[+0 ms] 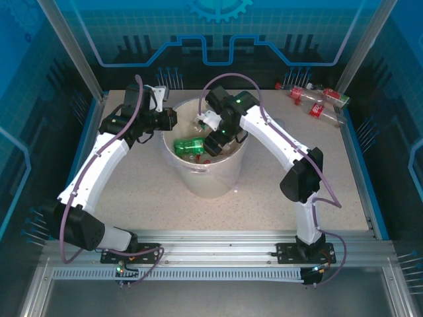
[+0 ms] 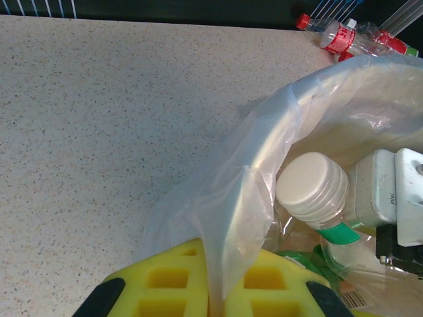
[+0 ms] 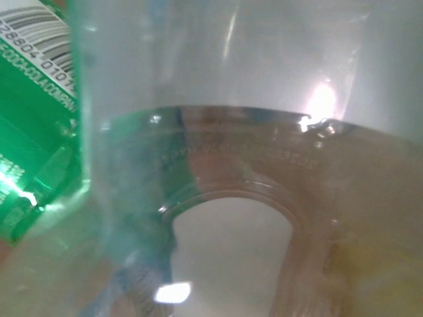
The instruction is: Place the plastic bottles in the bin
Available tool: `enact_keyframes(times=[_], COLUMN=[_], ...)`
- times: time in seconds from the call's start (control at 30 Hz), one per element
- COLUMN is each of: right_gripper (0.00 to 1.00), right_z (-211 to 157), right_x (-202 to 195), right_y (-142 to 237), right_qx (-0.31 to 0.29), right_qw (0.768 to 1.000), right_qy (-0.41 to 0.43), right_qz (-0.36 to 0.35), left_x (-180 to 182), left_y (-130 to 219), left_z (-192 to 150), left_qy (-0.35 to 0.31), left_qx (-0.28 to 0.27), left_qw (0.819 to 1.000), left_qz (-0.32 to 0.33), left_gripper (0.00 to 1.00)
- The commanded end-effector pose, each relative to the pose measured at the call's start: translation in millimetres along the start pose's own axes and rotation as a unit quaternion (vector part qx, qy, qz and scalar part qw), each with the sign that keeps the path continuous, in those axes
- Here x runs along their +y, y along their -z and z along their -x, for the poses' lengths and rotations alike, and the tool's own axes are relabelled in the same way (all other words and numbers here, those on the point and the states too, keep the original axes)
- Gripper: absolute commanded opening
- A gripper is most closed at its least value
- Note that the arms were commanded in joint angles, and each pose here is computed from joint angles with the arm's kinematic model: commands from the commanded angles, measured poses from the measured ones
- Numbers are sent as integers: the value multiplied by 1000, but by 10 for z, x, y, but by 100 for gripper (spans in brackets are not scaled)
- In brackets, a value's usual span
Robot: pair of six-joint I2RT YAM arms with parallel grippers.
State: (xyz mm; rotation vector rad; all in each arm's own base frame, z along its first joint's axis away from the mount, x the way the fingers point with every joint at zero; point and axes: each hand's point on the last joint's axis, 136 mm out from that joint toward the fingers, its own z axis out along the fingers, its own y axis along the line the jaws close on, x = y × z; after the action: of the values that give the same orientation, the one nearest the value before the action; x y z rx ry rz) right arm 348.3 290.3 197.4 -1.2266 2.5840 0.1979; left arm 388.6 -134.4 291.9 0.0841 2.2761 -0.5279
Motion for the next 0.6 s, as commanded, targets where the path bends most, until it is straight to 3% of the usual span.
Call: enact_keyframes(times=[0.0, 0.13, 0.33, 0.57], right_gripper=[90, 94, 99, 100], right_z=[-37, 59, 316, 428], right_x=[-21, 26, 178, 213], right_y=[-1, 186, 770, 1339], right_qx=[14, -19, -124, -201], right_qw=[1000, 1000, 992, 979], right_qy=[1, 8, 25, 38], right_qz=[-9, 0, 26, 16], left_x=[-131, -144, -147, -144], left_y=[-40, -33, -33, -32], left_z=[-165, -156, -157, -155], left_qy=[21, 22, 21, 21], left_qx=[38, 36, 35, 34], left_qw=[999, 999, 999, 999], left_qz=[-31, -33, -33, -32], left_gripper=[0, 0, 0, 0])
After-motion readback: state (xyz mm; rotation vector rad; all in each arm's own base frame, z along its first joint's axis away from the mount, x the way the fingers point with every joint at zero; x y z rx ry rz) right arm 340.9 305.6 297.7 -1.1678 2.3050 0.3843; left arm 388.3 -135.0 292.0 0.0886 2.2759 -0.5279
